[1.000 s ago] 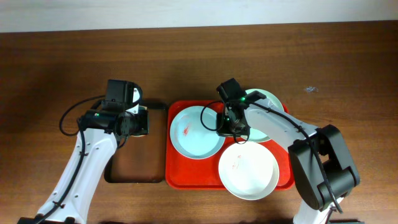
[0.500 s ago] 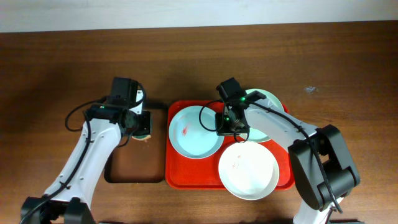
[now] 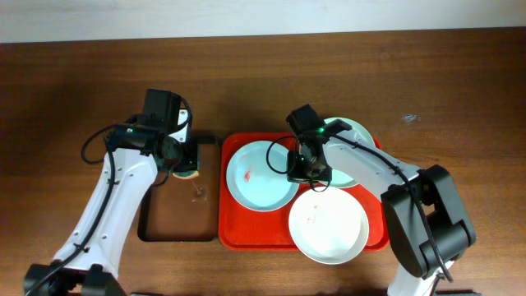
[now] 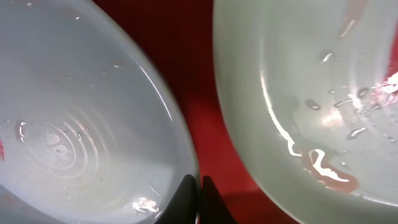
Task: Clean dirty plates on tray and stack at the side
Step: 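Carry the sponge with the left gripper over the left blue plate, then scrub the left blue plate with the sponge in the left gripper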
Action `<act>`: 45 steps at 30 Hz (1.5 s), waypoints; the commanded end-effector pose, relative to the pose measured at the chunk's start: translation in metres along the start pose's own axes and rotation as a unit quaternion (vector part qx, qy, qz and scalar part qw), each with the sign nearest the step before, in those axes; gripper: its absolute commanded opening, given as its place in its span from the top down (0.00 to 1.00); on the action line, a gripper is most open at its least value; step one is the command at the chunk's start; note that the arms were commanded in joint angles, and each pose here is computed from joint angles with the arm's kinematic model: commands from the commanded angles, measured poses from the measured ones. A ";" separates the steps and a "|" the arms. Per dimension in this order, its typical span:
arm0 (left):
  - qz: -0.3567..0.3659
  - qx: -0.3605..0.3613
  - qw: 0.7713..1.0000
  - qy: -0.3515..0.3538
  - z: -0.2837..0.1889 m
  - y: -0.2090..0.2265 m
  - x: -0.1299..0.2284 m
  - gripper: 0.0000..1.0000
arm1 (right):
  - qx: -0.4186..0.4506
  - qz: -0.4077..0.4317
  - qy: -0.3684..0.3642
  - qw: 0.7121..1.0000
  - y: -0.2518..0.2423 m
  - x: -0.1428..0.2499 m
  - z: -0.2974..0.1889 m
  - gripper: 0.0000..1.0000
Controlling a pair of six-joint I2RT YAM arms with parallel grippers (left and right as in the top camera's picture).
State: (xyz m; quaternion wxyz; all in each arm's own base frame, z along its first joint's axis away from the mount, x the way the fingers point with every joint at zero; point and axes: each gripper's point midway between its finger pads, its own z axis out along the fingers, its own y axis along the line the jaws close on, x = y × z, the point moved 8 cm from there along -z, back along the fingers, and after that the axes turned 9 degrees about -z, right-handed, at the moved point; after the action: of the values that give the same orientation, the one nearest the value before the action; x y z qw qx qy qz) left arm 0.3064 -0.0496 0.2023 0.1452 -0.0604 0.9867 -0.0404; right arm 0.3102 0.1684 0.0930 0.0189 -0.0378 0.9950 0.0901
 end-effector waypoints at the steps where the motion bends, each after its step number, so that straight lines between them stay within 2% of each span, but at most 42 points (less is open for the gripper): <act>1: 0.009 0.006 1.000 0.018 0.010 -0.004 -0.005 1.00 | 0.002 -0.006 0.003 1.000 -0.005 -0.005 0.000 0.95; 3: 0.009 0.005 1.000 0.024 0.012 -0.006 -0.012 1.00 | -0.004 -0.007 0.005 1.000 -0.004 -0.005 0.000 0.89; 6: 0.009 0.011 1.000 0.022 0.002 -0.010 -0.021 1.00 | -0.013 -0.007 0.009 1.000 -0.002 -0.004 0.000 0.88; 7: 0.009 0.033 0.999 0.020 0.001 -0.015 -0.023 1.00 | -0.020 -0.007 0.011 1.000 -0.001 -0.004 0.000 0.89; 9: 0.011 0.076 0.997 0.023 0.002 -0.024 -0.024 1.00 | -0.021 -0.007 0.012 1.000 -0.001 -0.003 0.000 0.96; 15: 0.080 0.120 0.989 0.040 0.028 -0.080 -0.014 1.00 | -0.035 -0.007 0.016 0.999 0.002 -0.003 0.000 0.96; 19: 0.110 0.119 0.984 0.069 0.061 -0.107 -0.004 1.00 | -0.035 -0.008 0.015 0.999 0.002 -0.003 0.000 0.96; 32: 0.107 0.088 0.979 0.149 0.146 -0.109 0.014 1.00 | -0.035 -0.008 0.013 0.999 0.002 -0.004 0.000 0.96; 34: 0.103 0.119 0.973 0.169 0.144 -0.115 0.019 1.00 | -0.035 -0.009 0.011 0.999 0.002 -0.004 0.000 0.96; 37: 0.083 0.220 0.950 0.205 0.130 -0.128 0.022 1.00 | -0.036 -0.009 0.009 0.999 0.002 -0.005 0.000 0.96; 38: 0.073 0.253 0.943 0.202 0.121 -0.129 0.014 1.00 | -0.036 -0.009 0.009 0.999 0.002 -0.005 0.000 0.96; 40: 0.064 0.277 0.946 0.158 0.094 -0.121 -0.007 1.00 | -0.036 -0.009 0.009 0.999 0.002 -0.005 0.000 0.96; 41: 0.066 0.268 0.952 0.133 0.081 -0.117 -0.014 1.00 | -0.036 -0.009 0.009 0.999 0.002 -0.005 0.000 0.96; 42: 0.072 0.223 0.966 0.105 0.076 -0.110 -0.018 1.00 | -0.036 -0.009 0.009 0.999 0.002 -0.005 0.000 0.96; 45: 0.088 0.134 0.983 0.091 0.084 -0.103 -0.013 1.00 | -0.036 -0.009 0.009 0.999 0.002 -0.005 0.000 0.96</act>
State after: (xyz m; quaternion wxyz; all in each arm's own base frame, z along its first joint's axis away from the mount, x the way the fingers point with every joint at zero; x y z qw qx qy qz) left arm 0.3528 -0.1579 0.1314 0.0353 0.0425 0.9720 -0.2283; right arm 0.3102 0.1699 0.0945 0.0086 -0.0487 0.9913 0.1223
